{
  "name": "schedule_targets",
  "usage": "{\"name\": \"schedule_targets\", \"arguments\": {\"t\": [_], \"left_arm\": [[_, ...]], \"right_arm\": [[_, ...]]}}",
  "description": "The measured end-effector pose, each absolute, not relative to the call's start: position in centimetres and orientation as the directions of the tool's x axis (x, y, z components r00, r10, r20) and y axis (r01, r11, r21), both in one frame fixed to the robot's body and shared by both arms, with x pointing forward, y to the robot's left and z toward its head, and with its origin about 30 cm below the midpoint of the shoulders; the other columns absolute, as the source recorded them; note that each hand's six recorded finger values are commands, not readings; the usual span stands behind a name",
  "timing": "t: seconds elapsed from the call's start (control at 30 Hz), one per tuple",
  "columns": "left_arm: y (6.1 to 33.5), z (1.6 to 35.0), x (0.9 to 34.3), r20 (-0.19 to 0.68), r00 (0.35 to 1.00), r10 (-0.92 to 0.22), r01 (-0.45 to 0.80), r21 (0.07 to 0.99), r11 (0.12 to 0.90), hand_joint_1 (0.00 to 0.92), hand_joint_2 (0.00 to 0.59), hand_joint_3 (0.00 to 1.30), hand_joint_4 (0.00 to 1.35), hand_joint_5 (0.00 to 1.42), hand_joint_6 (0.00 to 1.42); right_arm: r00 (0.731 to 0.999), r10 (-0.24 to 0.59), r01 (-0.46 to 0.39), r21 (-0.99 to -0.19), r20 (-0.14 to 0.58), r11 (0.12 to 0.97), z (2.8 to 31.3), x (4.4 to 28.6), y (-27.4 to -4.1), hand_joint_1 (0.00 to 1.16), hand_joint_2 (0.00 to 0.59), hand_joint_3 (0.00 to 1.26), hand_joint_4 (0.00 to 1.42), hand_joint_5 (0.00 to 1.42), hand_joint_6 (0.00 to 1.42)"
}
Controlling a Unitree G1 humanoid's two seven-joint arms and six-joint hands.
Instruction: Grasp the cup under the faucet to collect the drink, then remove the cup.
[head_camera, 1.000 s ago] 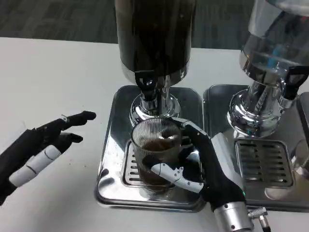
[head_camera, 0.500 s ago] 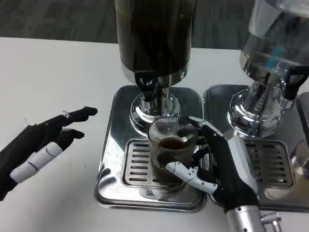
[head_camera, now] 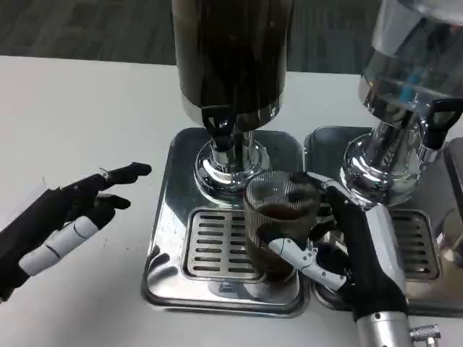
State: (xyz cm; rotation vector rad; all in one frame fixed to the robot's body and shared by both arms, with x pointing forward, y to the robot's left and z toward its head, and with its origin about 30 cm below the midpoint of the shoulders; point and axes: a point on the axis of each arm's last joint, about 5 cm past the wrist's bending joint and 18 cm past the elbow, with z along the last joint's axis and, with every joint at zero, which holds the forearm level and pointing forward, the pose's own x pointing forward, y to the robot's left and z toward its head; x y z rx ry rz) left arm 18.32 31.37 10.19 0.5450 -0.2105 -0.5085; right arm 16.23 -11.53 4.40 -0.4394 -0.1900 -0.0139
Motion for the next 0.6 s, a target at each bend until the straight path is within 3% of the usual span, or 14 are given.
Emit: {"name": "schedule_targets", "arguments": {"t": [0.33,0.6], "left_arm": [[31.1,10.3,18.4,0.062,0.839,-0.541,0.419,0.563,0.713,0.0,0.161,0.22,0.12,0.12,0.31],[30.6,10.9,18.1,0.071,0.794,-0.603,0.426,0.643,0.637,0.0,0.162,0.2,0.04,0.07,0.28]], "right_arm": [[0.974,-0.004,0.097,-0.397,0.228,0.913,5.2,15.8,-11.8,0.62,0.234,0.46,0.59,0.72,0.78],[0.967,-0.017,0.116,-0.377,0.256,0.919,5.9,15.3,-11.9,0.62,0.235,0.47,0.59,0.73,0.79]]}}
